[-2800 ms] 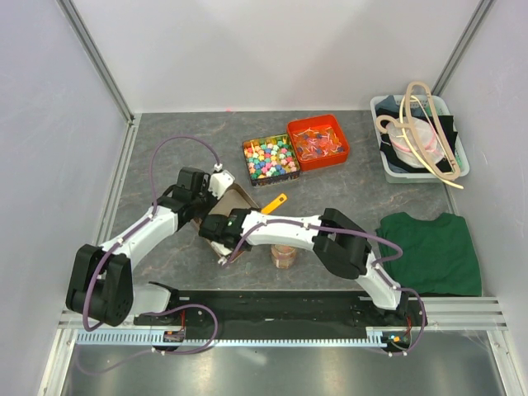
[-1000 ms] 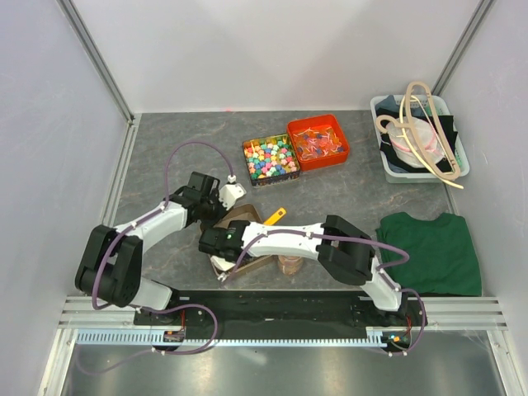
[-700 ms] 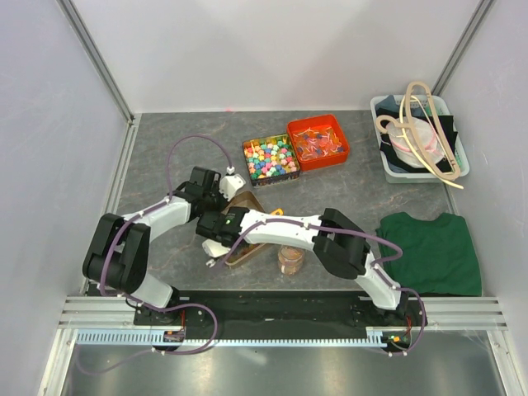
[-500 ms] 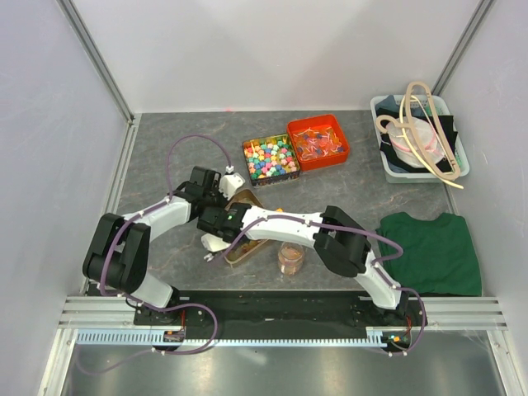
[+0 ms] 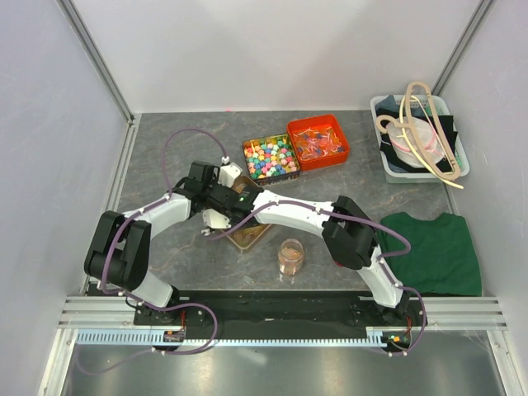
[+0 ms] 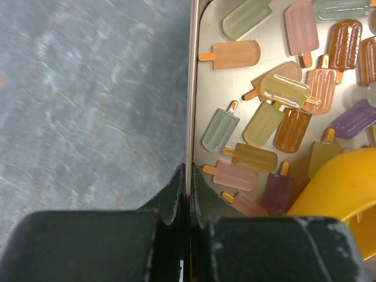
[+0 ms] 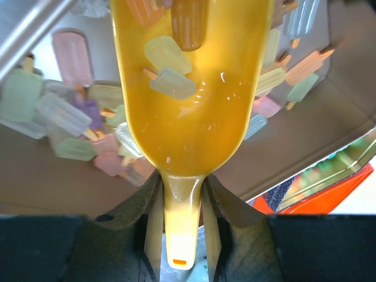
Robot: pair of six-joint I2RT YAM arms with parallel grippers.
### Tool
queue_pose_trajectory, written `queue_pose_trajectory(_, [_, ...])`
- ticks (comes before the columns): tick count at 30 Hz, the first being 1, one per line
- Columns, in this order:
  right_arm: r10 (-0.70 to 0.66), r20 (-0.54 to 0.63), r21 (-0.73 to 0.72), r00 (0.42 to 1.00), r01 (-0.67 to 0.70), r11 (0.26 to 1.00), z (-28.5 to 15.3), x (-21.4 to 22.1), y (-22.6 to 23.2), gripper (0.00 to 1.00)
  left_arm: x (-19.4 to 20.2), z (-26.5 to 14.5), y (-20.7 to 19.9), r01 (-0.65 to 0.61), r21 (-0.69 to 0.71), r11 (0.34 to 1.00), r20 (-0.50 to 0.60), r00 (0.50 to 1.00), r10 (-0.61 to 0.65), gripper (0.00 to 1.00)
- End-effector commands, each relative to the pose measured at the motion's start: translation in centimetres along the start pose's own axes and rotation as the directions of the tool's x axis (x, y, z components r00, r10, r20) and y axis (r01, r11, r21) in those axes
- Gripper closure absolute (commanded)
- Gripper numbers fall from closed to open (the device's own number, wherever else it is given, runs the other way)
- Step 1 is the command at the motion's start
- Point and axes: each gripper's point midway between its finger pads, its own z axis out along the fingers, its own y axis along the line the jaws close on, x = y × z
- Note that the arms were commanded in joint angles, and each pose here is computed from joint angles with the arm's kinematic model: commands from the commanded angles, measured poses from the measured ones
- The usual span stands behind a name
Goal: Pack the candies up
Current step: Scoop the fake candies from the storage box.
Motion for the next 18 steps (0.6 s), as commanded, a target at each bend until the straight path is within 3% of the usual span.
queue_pose_trajectory(1, [0.097, 0.126, 0.031, 0.987, -0.102, 0.994, -2.0, -0.9, -2.0, 1.0, -5.2, -0.1, 4.0, 0.054, -0.129, 0.99, 0.155, 0.987, -0.034, 0.98])
queue_pose_trajectory(13, [0.121, 0.044, 0.12, 0.992, -0.125, 0.985, -3.4, 5.5, -6.2, 1.0, -4.8, 0.3, 4.4, 0.044, -0.097, 0.994, 0.143, 0.989, -0.03, 0.98])
queue_pose_trajectory(18, [0.101, 0.046, 0.118, 0.994, -0.106, 0.987, -5.1, 6.7, -6.8, 1.0, -3.2, 0.6, 4.9, 0.053, -0.111, 0.992, 0.085, 0.995, -0.044, 0.98])
